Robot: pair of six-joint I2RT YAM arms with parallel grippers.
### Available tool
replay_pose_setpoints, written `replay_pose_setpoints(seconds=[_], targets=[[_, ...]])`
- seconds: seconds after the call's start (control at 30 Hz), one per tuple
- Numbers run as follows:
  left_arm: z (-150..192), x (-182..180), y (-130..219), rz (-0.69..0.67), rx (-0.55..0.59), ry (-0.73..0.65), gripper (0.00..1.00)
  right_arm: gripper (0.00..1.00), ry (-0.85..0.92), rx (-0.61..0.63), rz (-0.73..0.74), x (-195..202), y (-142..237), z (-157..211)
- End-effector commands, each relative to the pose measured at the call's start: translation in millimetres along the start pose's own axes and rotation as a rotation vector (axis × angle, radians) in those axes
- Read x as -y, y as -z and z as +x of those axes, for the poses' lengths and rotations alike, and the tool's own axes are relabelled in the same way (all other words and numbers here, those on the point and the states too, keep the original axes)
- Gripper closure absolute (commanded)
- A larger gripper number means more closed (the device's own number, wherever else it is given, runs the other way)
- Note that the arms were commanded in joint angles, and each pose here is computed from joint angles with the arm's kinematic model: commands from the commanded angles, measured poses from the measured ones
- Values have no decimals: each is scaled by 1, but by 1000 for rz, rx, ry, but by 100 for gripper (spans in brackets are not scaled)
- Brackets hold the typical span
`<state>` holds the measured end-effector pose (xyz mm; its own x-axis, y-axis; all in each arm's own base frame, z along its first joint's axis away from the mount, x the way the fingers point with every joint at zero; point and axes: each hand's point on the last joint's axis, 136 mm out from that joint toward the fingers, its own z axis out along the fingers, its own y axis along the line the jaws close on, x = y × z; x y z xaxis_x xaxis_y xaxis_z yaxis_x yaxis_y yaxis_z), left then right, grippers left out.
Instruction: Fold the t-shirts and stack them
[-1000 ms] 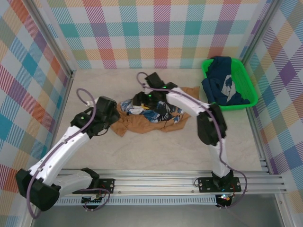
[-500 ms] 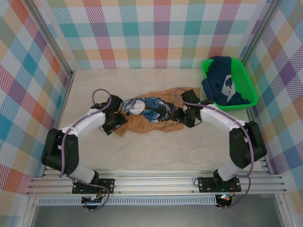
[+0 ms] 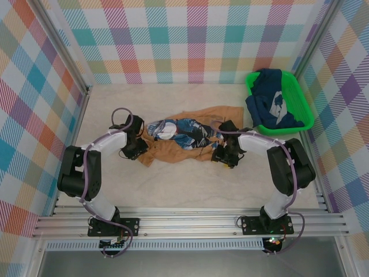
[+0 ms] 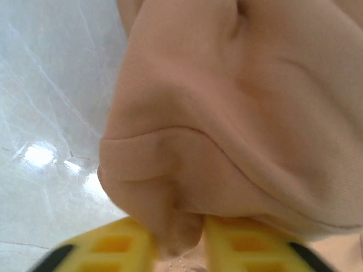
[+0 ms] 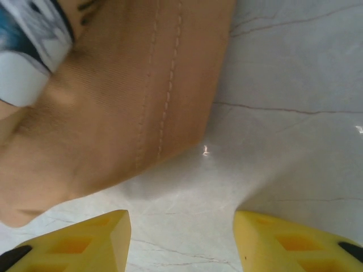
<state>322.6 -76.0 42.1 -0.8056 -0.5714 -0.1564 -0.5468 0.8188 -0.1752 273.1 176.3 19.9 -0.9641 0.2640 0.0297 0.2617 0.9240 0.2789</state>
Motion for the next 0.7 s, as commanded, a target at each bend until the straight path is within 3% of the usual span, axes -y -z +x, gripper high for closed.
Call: replay_pose_setpoints(seconds=[0.0,0.17,0.33,0.5,0.67], targets=[[-20,9,21,37,80,-23,93,53,1,73,-15,-14,-8,-26],[-30,4,52,28,163,-20,100,62,24,105,-21,-30,-11,-49],[-38,-1,87,52,251,3,100,83,35,131,10,-33,-12,-63],[-38,-9,108,56,291,11,100,81,58,207,13,-36,15,-70],[-39,-15,122,66,330,32,100,67,80,271,29,-31,38,-72]])
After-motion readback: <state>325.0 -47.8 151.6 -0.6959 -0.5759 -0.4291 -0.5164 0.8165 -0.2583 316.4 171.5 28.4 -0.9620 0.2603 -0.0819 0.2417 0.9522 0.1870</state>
